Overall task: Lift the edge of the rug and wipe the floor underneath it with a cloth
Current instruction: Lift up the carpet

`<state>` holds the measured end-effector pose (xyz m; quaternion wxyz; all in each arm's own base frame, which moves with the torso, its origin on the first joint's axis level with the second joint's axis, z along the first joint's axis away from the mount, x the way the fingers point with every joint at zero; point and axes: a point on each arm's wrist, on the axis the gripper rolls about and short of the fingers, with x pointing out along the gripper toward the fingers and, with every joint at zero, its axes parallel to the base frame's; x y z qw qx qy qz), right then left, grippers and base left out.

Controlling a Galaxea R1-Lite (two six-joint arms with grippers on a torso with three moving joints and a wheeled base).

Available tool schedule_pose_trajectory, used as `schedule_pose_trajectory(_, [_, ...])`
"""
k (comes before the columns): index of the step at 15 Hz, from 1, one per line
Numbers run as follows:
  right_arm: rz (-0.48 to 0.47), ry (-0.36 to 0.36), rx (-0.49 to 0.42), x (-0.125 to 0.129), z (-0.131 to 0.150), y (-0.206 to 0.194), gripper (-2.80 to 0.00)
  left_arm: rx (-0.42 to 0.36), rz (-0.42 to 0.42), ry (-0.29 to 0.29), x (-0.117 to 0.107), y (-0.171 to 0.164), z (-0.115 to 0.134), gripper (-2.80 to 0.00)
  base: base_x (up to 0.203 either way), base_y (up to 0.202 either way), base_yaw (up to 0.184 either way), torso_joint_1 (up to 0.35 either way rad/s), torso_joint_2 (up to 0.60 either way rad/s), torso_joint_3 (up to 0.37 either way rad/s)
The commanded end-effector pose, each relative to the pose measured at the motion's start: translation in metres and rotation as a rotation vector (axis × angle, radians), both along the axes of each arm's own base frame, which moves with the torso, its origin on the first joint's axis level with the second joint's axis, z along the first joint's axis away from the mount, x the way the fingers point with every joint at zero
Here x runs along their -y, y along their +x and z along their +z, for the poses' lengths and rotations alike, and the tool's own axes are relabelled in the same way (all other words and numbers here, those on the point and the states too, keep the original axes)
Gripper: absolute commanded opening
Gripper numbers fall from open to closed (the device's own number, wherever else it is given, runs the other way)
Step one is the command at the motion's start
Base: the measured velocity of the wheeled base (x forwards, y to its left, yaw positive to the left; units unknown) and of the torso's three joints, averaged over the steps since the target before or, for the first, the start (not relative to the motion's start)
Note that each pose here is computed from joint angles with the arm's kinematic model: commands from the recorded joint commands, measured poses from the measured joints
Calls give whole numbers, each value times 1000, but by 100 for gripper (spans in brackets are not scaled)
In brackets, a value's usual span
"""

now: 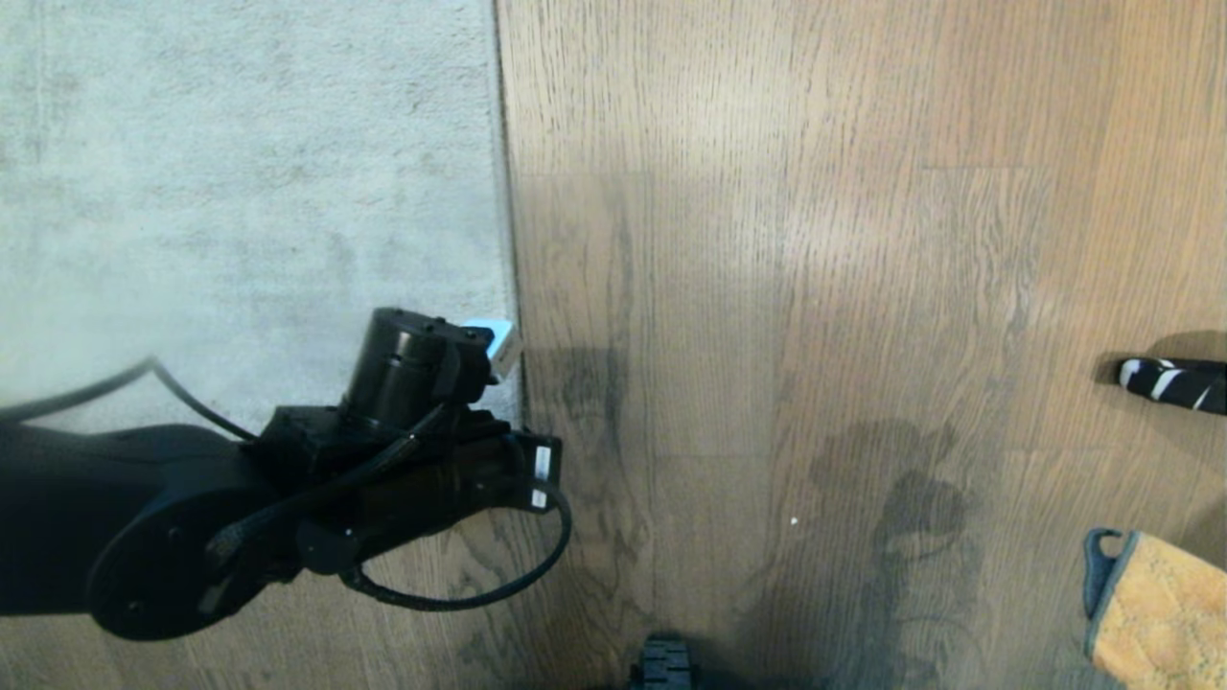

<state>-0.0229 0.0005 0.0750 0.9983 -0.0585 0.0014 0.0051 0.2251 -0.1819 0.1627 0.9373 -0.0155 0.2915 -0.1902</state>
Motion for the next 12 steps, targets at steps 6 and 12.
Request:
schedule_pose_trajectory(6, [1,-1,-1,0,0,0,-280,42,112,134,28,27,-19,-280,0,0,0,0,0,0])
schedule_pose_trajectory(12, [1,-1,-1,0,0,0,-280,67,148,184,36,29,-24,0,0,0,0,0,0,0])
